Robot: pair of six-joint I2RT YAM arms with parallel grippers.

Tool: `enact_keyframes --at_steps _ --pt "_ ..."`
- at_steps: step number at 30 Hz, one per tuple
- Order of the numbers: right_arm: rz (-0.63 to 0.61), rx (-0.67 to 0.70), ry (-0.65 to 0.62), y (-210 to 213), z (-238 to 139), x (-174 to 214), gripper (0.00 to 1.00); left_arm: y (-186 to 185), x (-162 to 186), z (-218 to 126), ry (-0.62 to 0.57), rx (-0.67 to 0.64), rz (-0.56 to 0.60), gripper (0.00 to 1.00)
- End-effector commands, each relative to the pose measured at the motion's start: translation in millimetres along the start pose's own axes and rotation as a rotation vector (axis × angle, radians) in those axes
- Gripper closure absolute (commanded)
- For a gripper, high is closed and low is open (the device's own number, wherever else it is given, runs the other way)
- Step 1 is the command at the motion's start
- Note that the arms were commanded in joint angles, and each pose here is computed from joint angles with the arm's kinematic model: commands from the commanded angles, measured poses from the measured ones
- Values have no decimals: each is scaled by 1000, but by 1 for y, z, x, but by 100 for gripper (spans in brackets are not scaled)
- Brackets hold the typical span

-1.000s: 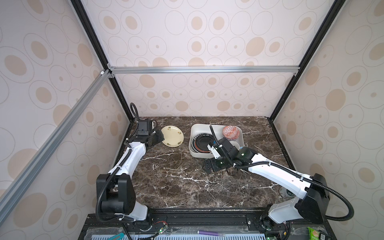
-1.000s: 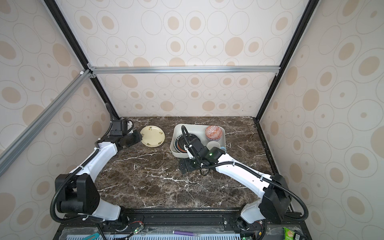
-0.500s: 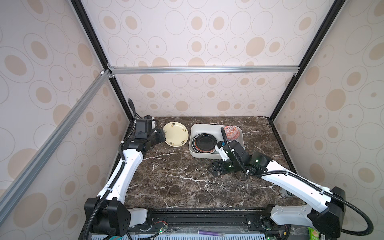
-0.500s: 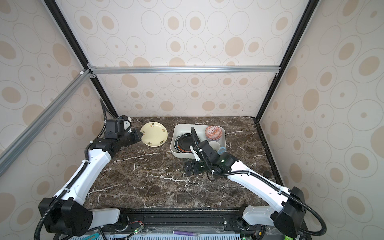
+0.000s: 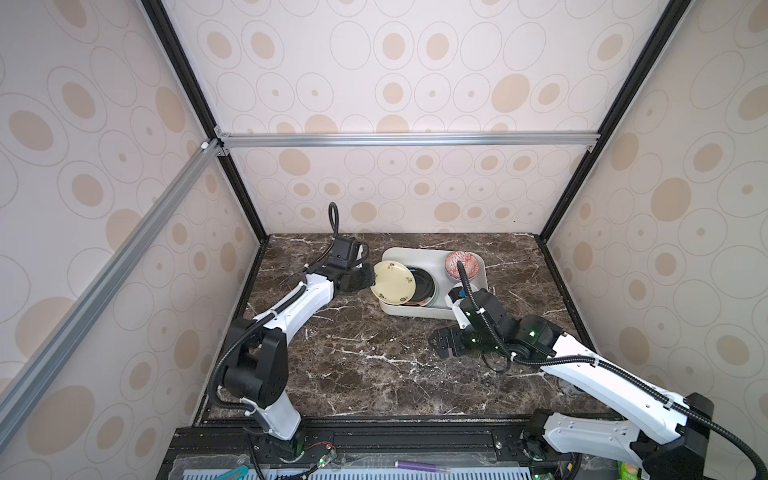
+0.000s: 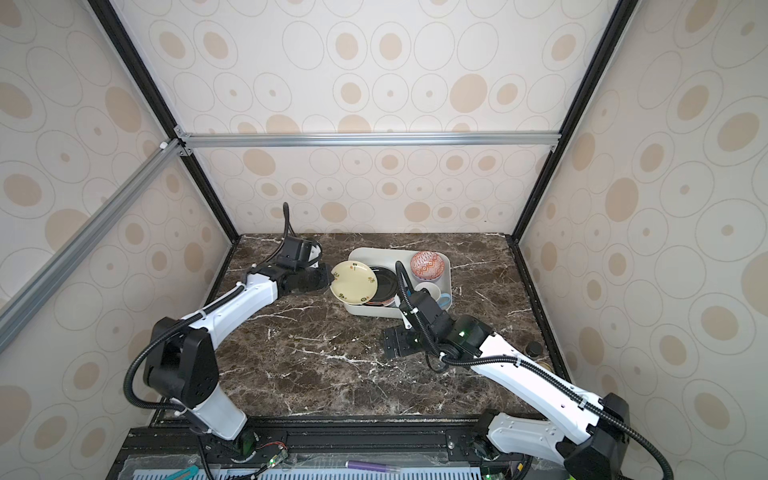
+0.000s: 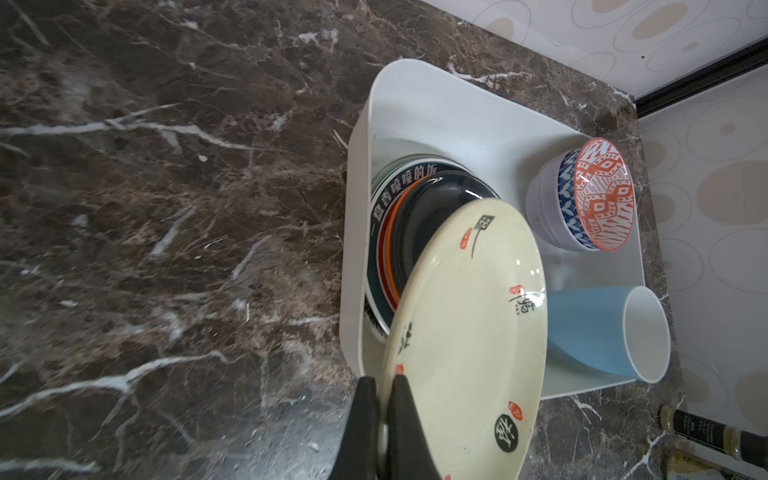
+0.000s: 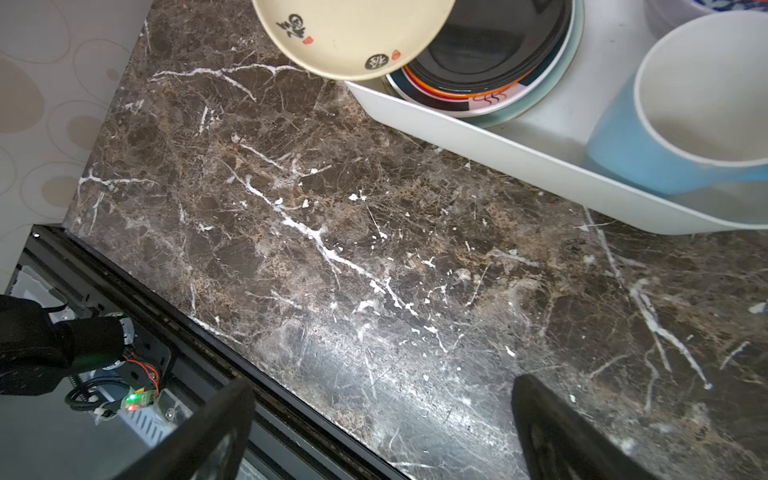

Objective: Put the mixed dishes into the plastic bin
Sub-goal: 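Carry the cream plate into the bin above the dark navy plate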

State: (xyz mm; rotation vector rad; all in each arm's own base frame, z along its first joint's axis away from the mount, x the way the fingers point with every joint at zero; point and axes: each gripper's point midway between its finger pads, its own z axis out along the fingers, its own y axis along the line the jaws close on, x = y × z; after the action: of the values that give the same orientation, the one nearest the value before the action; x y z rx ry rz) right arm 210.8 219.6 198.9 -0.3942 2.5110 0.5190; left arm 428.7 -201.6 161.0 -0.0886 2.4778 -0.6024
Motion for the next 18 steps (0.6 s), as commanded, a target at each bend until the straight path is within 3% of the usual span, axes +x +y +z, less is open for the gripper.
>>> enact_keyframes --at_steps 1,8,18 --pt "9 51 -12 -12 -5 2 0 -36 -22 11 -47 73 27 100" --pt "-5 114 -16 -24 -9 2 0 -54 -17 56 4 82 50 100" --pt "50 172 -8 -53 -4 -3 0 -59 -12 87 45 78 63 100"
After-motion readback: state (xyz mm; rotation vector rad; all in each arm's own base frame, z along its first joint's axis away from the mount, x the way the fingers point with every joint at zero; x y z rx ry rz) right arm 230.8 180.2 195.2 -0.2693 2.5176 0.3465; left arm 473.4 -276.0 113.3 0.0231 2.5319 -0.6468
